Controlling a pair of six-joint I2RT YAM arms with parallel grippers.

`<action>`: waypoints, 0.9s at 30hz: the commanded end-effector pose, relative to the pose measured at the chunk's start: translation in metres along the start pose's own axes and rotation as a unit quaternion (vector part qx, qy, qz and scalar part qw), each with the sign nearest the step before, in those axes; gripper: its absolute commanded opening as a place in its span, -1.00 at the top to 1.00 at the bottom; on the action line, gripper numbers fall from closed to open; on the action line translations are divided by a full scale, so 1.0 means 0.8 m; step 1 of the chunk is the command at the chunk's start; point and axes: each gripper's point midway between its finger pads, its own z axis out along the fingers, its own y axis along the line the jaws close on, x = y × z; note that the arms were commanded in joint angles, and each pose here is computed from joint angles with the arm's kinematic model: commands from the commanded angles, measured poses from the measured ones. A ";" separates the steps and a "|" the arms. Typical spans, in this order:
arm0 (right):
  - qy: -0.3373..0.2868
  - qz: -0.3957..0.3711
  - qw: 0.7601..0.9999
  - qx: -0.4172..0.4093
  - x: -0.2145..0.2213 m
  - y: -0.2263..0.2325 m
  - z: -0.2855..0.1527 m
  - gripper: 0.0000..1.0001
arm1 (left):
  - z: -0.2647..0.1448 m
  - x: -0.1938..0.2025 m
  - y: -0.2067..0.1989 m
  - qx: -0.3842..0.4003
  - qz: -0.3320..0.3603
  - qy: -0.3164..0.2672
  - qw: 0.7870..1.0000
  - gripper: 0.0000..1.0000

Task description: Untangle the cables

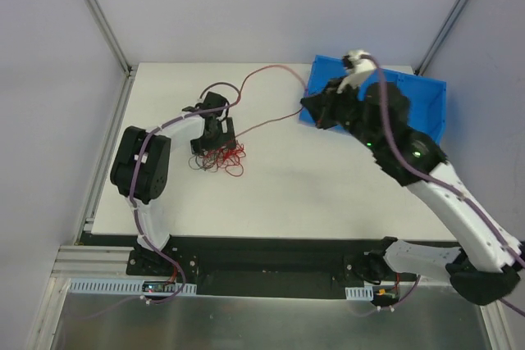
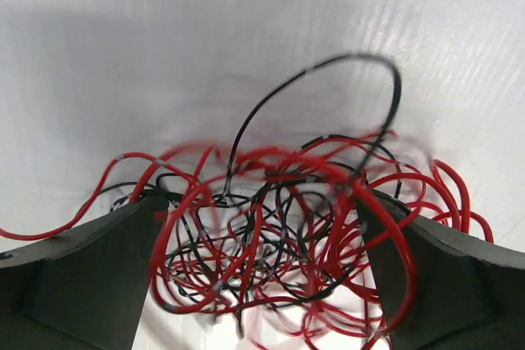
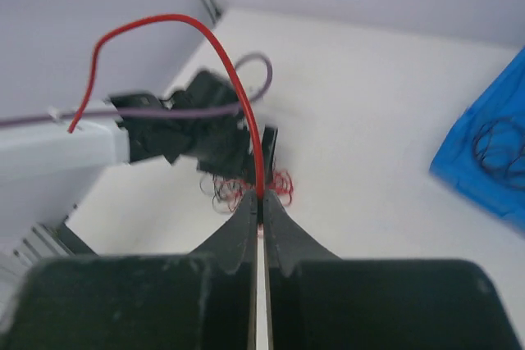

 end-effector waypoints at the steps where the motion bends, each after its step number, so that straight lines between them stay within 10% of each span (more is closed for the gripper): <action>1: -0.077 -0.045 0.995 0.050 -0.079 -0.020 -0.106 1.00 | -0.009 0.011 0.025 -0.021 -0.021 0.002 1.000 -0.98; 14: -0.132 -0.075 0.978 0.140 -0.124 -0.059 -0.200 1.00 | -0.052 -0.017 0.023 0.026 -0.052 -0.037 0.998 -0.98; 27: -0.134 -0.105 0.973 0.157 -0.138 -0.064 -0.202 1.00 | -0.236 -0.063 -0.062 0.264 0.027 -0.138 0.954 -0.98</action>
